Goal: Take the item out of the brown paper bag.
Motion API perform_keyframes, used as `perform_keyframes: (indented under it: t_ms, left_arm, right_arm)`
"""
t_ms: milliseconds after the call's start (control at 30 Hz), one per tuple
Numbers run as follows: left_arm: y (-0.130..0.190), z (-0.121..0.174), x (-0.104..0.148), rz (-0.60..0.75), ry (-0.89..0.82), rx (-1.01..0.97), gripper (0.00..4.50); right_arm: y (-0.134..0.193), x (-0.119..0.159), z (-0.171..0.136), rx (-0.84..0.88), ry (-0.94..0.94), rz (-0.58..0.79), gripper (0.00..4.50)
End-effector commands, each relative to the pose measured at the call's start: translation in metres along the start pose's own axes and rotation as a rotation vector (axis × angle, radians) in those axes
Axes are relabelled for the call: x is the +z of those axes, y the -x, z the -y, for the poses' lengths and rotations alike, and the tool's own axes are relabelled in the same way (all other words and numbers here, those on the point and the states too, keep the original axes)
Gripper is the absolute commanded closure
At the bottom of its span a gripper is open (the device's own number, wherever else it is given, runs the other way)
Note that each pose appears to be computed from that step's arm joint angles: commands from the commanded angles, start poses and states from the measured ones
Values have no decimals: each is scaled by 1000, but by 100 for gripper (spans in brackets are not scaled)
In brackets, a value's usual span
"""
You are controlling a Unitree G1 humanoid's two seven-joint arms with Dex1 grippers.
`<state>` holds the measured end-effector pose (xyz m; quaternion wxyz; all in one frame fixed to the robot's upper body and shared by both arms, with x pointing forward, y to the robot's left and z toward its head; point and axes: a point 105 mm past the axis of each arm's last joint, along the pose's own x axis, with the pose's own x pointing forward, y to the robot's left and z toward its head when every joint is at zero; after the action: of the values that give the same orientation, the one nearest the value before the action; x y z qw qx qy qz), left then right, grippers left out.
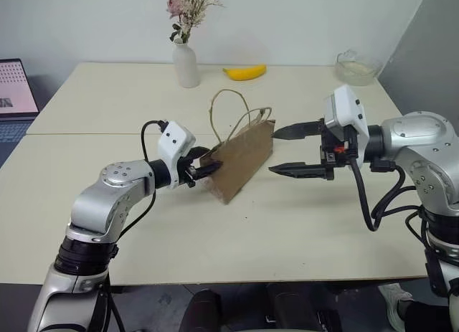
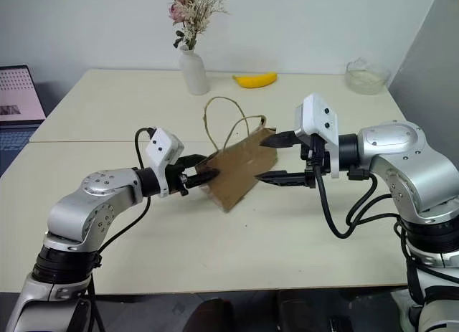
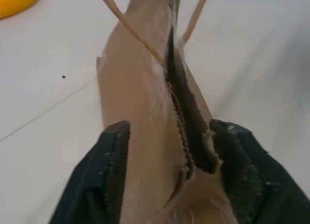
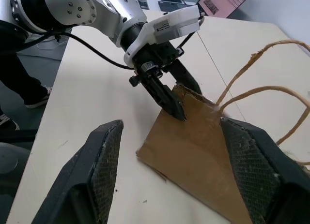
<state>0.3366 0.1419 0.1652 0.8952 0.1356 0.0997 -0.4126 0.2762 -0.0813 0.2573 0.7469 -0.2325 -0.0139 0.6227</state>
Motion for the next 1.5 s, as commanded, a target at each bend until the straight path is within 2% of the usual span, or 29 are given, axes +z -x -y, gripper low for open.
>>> perform_keyframes:
  t_ms: [33,133,167,300,533,800,1033,1133,1333,1500]
  left_arm:
    - [2,-6,17,24,-107,-53,329]
    - [2,-15,23,34,-183,-74,428]
    - [1,-19,26,42,-211,-77,448]
    - [0,-28,42,108,-321,-143,448]
    - [-16,-32,57,205,-342,-259,448]
    - [-42,-40,52,201,-376,-289,448]
    - [-47,-54,45,161,-409,-218,448]
    - [-43,-61,48,166,-402,-178,390]
    - [-23,-62,52,208,-387,-177,200]
    - [13,-52,61,250,-337,-146,200]
  right_arm:
    - [1,6,-5,0,28,12,115]
    - [-1,3,-8,1,17,10,115]
    - [-1,2,-9,0,14,9,115]
    - [-1,-4,-13,-13,-1,-6,115]
    - [6,-9,-18,-81,-48,-10,115]
    - [12,-15,-21,-208,-112,-18,115]
    - [11,-19,-27,-258,-165,-5,115]
    - [9,-20,-28,-262,-182,3,115]
    - [8,-19,-28,-259,-192,11,115]
    - [14,-16,-24,-292,-191,18,115]
